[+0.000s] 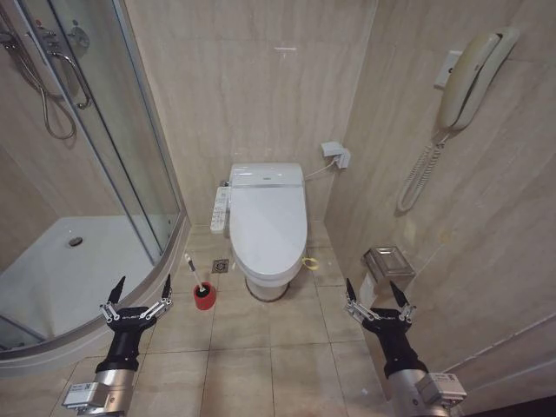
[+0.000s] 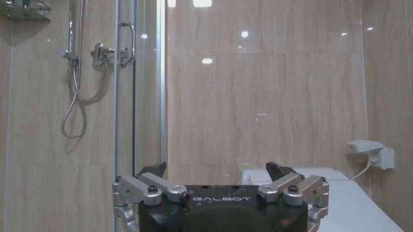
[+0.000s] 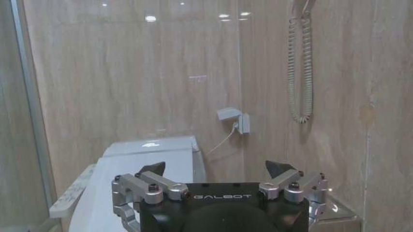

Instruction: Open the toilet lid, clean the toilet bowl with a toilet brush, close the toilet lid, and flush.

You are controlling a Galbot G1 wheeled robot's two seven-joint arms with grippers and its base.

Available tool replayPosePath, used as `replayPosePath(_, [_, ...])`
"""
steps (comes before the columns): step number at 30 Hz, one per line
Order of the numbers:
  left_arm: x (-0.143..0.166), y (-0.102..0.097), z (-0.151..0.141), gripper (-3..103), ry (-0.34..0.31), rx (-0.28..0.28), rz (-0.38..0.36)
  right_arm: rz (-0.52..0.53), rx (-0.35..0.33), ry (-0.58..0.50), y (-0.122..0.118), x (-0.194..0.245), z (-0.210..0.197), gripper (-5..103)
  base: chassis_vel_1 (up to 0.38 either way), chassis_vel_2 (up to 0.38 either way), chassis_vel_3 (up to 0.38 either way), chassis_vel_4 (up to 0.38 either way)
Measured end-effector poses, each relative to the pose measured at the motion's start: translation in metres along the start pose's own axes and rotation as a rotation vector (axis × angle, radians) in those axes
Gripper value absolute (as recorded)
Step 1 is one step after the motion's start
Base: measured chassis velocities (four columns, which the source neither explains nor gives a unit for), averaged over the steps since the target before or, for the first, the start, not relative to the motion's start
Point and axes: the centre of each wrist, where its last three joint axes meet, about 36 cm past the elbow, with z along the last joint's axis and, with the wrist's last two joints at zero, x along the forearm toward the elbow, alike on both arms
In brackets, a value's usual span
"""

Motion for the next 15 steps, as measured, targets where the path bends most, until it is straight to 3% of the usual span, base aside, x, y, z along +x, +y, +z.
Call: replayPosePath(15, [0.0,0.0,0.0,100,0.0,0.0,0.0,-0.006,0.0,0.0,0.0005,-0.0001,-0.0012,100,0.0,0.0,0.0,0.0])
